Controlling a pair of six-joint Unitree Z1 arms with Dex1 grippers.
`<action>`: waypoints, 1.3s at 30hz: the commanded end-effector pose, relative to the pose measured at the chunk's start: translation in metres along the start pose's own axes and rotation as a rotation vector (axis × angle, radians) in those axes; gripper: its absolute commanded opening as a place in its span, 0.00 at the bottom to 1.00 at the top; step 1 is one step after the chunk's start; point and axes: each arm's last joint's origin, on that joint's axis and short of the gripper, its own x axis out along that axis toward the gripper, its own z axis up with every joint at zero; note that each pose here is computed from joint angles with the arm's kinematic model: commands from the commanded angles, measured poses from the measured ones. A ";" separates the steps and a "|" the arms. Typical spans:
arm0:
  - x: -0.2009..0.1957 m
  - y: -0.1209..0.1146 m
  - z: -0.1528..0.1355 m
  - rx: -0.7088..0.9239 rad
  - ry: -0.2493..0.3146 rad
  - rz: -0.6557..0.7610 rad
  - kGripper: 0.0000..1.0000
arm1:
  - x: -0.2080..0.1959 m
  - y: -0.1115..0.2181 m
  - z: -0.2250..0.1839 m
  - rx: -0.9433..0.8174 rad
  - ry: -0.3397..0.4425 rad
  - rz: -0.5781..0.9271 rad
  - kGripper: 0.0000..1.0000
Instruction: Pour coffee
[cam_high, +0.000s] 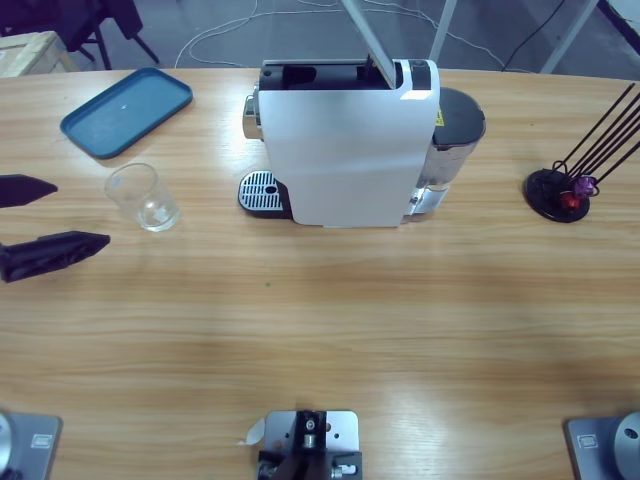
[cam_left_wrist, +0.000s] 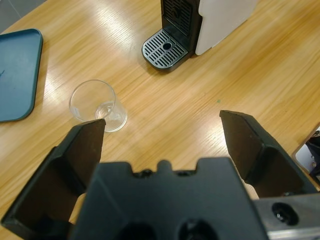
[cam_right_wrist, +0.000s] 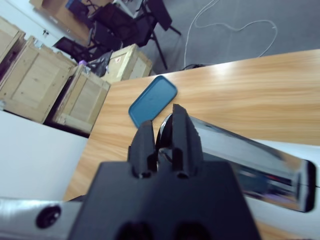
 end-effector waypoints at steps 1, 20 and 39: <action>0.001 0.001 -0.014 -0.008 0.034 -0.002 1.00 | 0.071 -0.041 -0.073 -0.030 0.260 -0.118 0.00; 0.000 0.001 -0.015 -0.015 0.033 -0.002 1.00 | 0.107 -0.079 -0.096 -0.103 0.372 -0.284 0.00; 0.006 0.001 -0.018 -0.016 0.059 0.007 1.00 | 0.108 -0.065 -0.063 -0.327 0.416 -0.319 0.55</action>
